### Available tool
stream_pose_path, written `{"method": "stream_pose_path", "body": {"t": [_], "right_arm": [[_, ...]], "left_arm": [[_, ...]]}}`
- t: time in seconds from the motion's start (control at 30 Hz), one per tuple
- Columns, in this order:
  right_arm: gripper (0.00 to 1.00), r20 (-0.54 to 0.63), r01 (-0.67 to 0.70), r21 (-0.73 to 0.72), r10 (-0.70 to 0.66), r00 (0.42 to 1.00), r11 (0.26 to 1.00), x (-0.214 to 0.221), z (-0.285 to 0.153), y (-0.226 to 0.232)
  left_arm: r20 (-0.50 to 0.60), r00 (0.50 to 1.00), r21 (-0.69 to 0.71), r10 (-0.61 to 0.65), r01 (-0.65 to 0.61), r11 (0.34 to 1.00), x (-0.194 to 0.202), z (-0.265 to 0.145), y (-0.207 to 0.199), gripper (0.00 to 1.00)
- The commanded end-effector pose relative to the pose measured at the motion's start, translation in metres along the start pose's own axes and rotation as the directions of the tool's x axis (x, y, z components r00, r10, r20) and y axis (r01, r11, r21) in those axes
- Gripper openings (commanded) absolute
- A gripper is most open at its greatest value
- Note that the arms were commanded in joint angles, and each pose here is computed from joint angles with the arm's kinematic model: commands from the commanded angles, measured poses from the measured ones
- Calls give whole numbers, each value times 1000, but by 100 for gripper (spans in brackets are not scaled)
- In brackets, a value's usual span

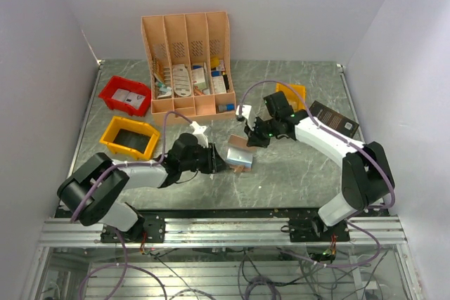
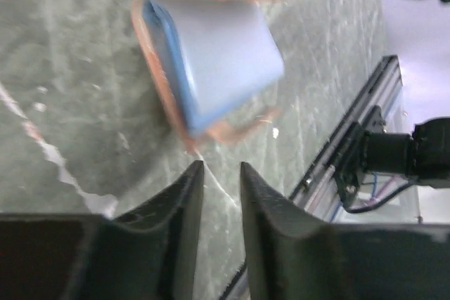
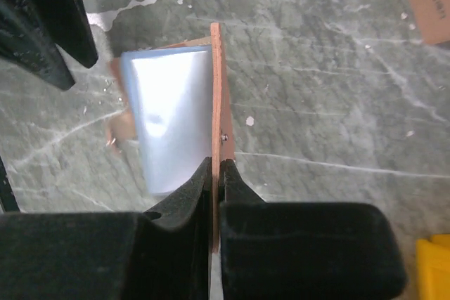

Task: Put the credit cards into the card holder
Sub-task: Open the card holder at the center of the board.

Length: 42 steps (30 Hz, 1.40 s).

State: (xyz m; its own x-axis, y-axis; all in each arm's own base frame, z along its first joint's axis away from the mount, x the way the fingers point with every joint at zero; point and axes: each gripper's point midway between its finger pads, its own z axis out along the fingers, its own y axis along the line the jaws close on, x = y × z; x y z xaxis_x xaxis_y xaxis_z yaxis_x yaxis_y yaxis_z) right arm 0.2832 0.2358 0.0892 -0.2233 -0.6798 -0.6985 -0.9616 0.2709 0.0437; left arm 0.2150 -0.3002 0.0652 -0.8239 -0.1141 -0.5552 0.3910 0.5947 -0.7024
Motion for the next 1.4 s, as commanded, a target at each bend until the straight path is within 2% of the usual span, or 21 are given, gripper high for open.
{"method": "stream_pose_path", "body": {"t": [0.0, 0.1, 0.2, 0.27, 0.3, 0.4, 0.5, 0.57, 0.83, 0.9, 0.97, 1.07, 1.13, 1.17, 1.23, 1.33, 1.37], "right_arm": [[0, 32, 191, -98, -189, 981, 977, -10, -27, 12], [0, 22, 291, -141, -290, 957, 946, -7, -33, 17], [0, 22, 390, -218, -395, 918, 895, -5, -37, 23], [0, 32, 424, -280, -433, 901, 862, -6, -39, 27], [0, 35, 421, -324, -434, 900, 847, -4, -39, 31], [0, 66, 460, -351, -469, 881, 815, -15, -39, 28], [0, 88, 495, -342, -498, 863, 799, -28, -36, 22], [0, 96, 512, -343, -513, 853, 788, -34, -35, 21], [0, 99, 542, -379, -549, 830, 750, -43, -19, 36], [0, 106, 544, -373, -547, 830, 752, -46, -19, 37], [0, 115, 543, -370, -543, 832, 754, -48, -20, 38], [0, 126, 538, -365, -532, 837, 760, -49, -21, 40], [0, 129, 533, -354, -524, 842, 768, -50, -21, 41], [3, 128, 528, -347, -519, 845, 775, -51, -21, 41], [17, 110, 495, -301, -486, 867, 815, -54, -20, 34], [46, 103, 411, -180, -398, 912, 894, -62, -33, 8], [51, 117, 396, -150, -381, 917, 906, -65, -40, 2]], "left_arm": [[42, 995, 88, 89, -92, 992, -7, -8, -25, 45], [123, 981, 31, 149, -154, 988, -18, -26, -21, 49], [241, 942, 7, 233, -242, 970, -36, -45, -25, 51], [348, 893, 22, 285, -312, 950, -46, -60, -33, 55], [399, 861, 19, 314, -350, 936, -52, -66, -36, 65], [499, 761, -8, 415, -474, 880, -65, -78, -45, 72], [517, 686, -26, 512, -585, 811, -71, -75, -54, 73], [517, 655, -15, 551, -637, 771, -75, -70, -62, 73], [429, 575, -41, 697, -758, 651, -75, -28, -72, 72], [420, 562, -37, 712, -774, 632, -73, -18, -73, 70], [422, 561, -40, 712, -773, 633, -73, -12, -71, 63], [411, 575, -23, 707, -769, 639, -68, -4, -68, 37], [412, 591, 2, 693, -761, 648, -64, -1, -69, 11], [416, 603, 13, 680, -752, 659, -63, 0, -69, 7], [427, 636, 24, 643, -719, 695, -61, -2, -67, 7], [478, 705, 19, 524, -605, 796, -67, -13, -64, 7], [497, 728, 25, 472, -555, 831, -71, -16, -65, 7]]}}
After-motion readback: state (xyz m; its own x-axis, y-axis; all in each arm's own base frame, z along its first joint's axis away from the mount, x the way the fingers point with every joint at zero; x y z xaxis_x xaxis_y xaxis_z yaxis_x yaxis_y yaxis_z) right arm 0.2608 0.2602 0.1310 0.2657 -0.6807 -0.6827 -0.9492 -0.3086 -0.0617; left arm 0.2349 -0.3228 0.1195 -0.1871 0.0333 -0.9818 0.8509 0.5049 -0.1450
